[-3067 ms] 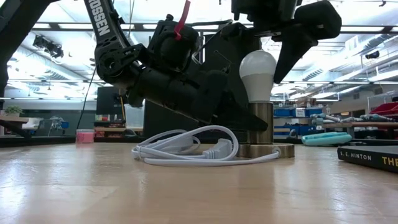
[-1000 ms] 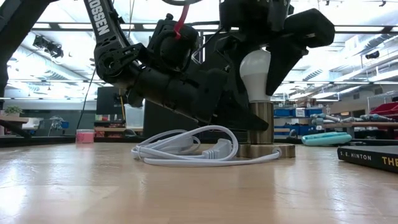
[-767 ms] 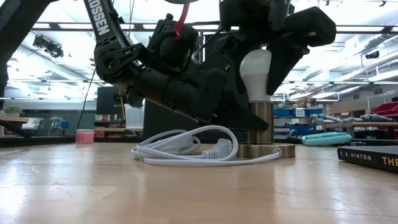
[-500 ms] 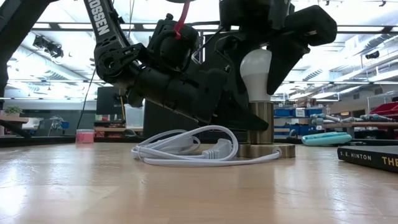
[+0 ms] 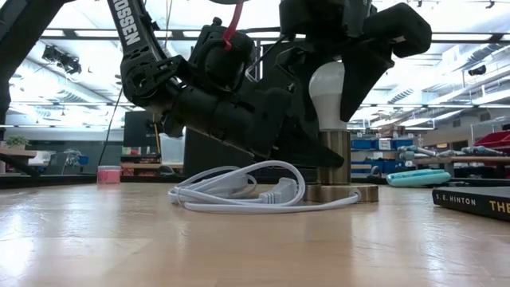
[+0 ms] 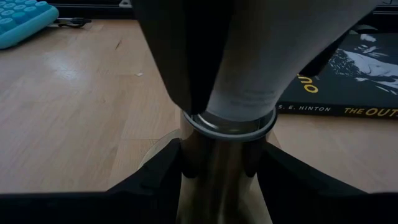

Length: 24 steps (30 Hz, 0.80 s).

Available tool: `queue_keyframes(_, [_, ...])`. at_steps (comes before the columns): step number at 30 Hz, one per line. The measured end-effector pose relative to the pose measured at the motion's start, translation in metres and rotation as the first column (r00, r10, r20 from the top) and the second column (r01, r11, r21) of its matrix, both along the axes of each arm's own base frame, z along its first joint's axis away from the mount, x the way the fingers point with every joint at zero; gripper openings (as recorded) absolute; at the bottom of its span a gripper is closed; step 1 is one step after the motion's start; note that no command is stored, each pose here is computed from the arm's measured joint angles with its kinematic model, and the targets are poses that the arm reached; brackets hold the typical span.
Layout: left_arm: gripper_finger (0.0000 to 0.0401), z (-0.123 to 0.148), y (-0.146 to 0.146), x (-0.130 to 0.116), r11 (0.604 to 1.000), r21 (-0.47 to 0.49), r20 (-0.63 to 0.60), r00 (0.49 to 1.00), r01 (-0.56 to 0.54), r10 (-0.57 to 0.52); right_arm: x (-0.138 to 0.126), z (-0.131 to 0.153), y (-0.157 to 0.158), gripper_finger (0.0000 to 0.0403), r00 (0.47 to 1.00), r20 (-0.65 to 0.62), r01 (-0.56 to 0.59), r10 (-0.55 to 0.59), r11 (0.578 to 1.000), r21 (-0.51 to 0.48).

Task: Screw lightbulb
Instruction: Insert the white lightbulb into the silver lamp

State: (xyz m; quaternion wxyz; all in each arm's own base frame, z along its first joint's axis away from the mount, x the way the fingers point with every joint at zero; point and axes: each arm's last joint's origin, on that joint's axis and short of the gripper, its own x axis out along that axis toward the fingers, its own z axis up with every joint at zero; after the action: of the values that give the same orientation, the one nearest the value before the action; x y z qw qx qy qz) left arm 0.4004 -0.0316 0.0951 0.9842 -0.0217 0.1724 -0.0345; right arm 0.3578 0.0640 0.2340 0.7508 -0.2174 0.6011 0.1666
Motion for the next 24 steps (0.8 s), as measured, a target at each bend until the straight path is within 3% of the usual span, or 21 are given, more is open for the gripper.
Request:
queue_keyframes(13, [0.0184, 0.0000, 0.0000, 0.0000, 1.000, 0.000, 0.000, 1.000, 0.000, 0.000, 0.0003, 0.0000, -0.0001, 0.0254, 0.999, 0.005, 0.042, -0.042, 0.999, 0.006])
queue_keyframes(24, [0.0184, 0.0000, 0.0003, 0.0000, 1.000, -0.001, 0.000, 1.000, -0.012, 0.012, 0.0010, -0.0001, -0.0036, 0.0255, 0.962, 0.002, 0.271, -0.272, 0.961, 0.055])
